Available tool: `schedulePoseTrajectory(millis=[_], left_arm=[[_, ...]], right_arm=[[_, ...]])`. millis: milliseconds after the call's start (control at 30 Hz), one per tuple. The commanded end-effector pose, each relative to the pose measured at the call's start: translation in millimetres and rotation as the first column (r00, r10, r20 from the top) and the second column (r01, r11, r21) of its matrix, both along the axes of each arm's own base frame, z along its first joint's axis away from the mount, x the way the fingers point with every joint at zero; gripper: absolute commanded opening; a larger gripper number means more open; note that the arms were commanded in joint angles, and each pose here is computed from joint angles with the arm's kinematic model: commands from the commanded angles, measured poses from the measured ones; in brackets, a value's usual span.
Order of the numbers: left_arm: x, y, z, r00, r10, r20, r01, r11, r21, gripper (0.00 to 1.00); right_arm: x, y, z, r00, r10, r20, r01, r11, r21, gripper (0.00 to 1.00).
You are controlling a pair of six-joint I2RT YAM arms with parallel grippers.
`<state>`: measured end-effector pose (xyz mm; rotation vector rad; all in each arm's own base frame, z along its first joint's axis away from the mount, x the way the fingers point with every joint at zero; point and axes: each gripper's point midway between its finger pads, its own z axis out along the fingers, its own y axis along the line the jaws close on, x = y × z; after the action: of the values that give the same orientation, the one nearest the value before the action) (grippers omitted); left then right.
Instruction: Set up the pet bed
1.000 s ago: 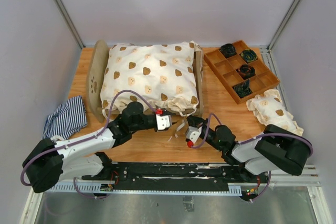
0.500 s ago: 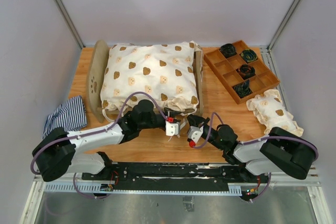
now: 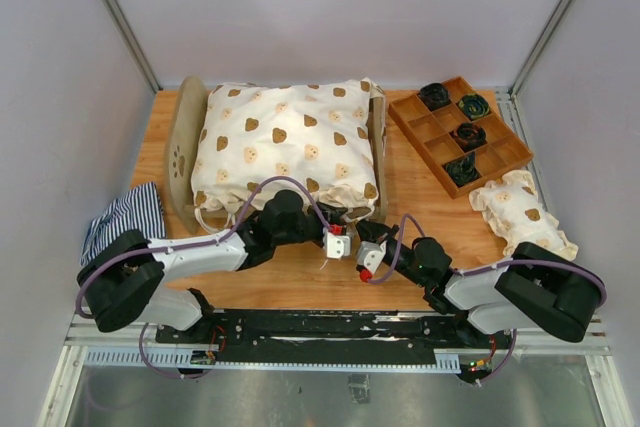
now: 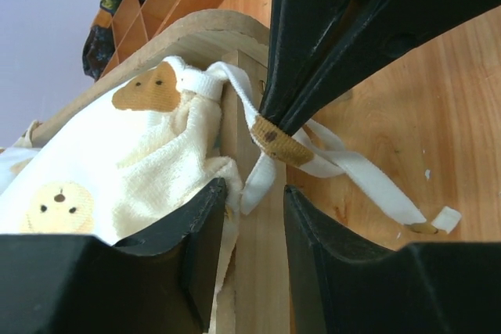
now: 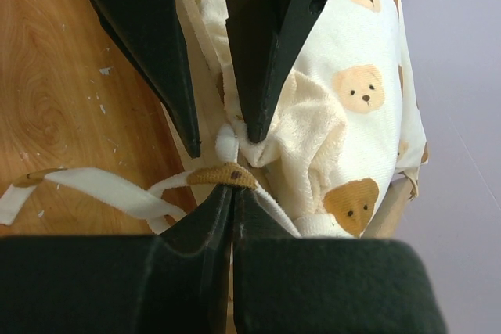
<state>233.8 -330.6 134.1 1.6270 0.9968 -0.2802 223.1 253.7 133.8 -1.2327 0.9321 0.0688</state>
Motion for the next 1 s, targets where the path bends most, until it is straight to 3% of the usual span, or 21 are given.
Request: schedulePoseTrajectory(millis=[0,100,267,433,500,567,700,833,967], left_arm=[[7.5,-13.2,26.2,0.996,-0.007,0.089,0.012,0.999,-0.050,0.40],[6.9,-14.5,24.6,0.996,-0.015,0.089,0.019,0.999,-0.046,0.35],[4.3,-15.6,27.3,0.999,-0.007,0.043,0.010,0.997,-0.075,0.02],[5.1,-20.0,33.8,0.997,0.035,-0.072,-0.044,0.989,-0.140,0.00],[7.9,-20.8,36.8,0.991,0.065,-0.119,-0.085,0.982,-0.170,0.00],[9.5,-20.6,37.8,0.986,0.084,-0.145,-0.112,0.975,-0.192,0.00],[14.0,-19.4,39.5,0.972,0.127,-0.197,-0.170,0.960,-0.223,0.00],[14.4,-20.4,39.2,0.965,0.133,-0.228,-0.187,0.953,-0.237,0.00],[16.1,-18.8,34.9,0.956,0.154,-0.249,-0.213,0.949,-0.232,0.00]], right_arm=[[2.5,-2.4,4.7,1.000,-0.003,0.014,0.003,1.000,0.014,0.00],[3.1,-2.7,5.1,1.000,-0.007,0.013,0.007,1.000,0.016,0.00],[8.4,-6.1,10.3,0.999,-0.046,-0.018,0.047,0.997,0.064,0.01],[13.6,-18.5,23.5,0.961,-0.105,-0.255,0.181,0.936,0.301,0.22],[11.3,-23.7,21.7,0.917,-0.096,-0.387,0.248,0.897,0.365,0.33],[2.1,-14.8,17.0,0.858,-0.039,-0.513,0.251,0.902,0.352,0.42],[-11.9,-22.6,3.8,0.696,-0.048,-0.717,0.367,0.882,0.296,0.44],[-22.2,-35.0,5.7,0.602,0.014,-0.799,0.467,0.805,0.366,0.49],[-28.7,-45.4,-2.2,0.469,0.054,-0.882,0.593,0.721,0.359,0.51]])
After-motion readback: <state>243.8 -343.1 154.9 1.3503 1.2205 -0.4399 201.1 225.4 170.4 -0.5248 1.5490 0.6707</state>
